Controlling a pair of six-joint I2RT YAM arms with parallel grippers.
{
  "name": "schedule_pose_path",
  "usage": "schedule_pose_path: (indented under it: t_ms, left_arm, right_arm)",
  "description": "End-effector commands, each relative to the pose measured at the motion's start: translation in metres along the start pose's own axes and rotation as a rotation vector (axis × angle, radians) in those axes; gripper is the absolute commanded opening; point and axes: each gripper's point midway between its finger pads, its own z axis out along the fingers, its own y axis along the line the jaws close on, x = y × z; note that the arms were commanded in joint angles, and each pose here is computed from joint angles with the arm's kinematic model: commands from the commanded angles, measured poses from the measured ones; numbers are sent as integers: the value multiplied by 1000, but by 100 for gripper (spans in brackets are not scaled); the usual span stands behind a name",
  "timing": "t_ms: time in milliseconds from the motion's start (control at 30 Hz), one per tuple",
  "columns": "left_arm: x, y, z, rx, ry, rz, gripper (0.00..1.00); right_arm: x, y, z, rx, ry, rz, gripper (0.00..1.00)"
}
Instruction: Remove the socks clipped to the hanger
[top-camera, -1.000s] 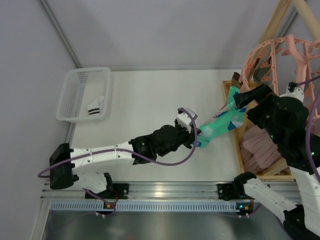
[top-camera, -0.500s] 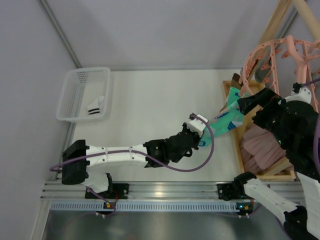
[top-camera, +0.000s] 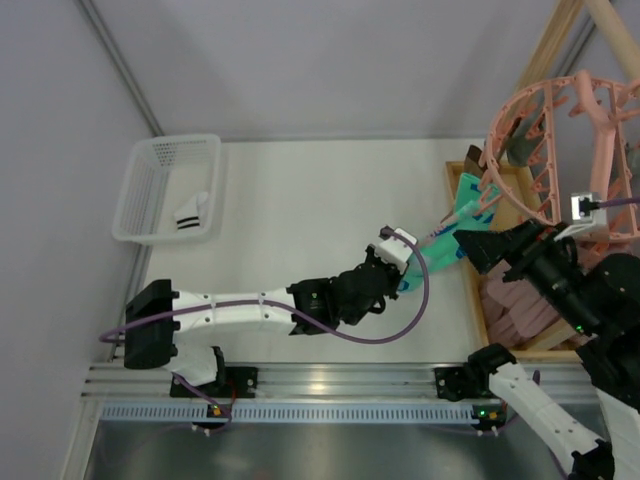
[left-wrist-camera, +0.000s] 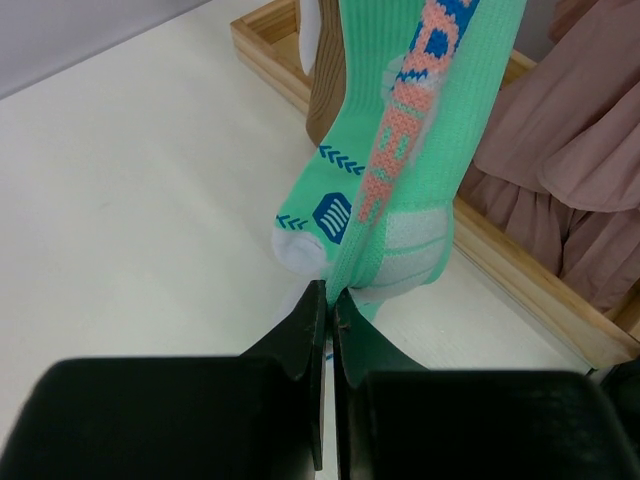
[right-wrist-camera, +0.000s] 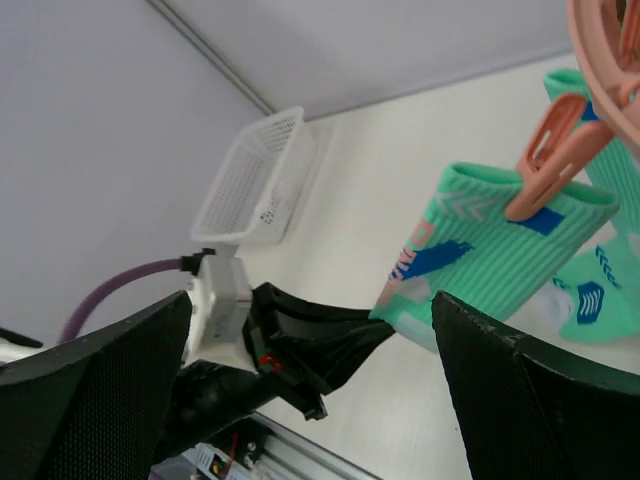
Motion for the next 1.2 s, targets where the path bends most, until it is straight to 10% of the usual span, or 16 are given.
schedule_pose_path:
  t_ms: [0,1167]
  left_arm:
    - [-16,-3,-3,-1,-26,-7,0]
    - [6,6,9,-232,-4,73,0]
  right_arm:
    - [-27,29,-17,-122,-82,-138,99]
    - [-47,-96,19,881,-10,111,81]
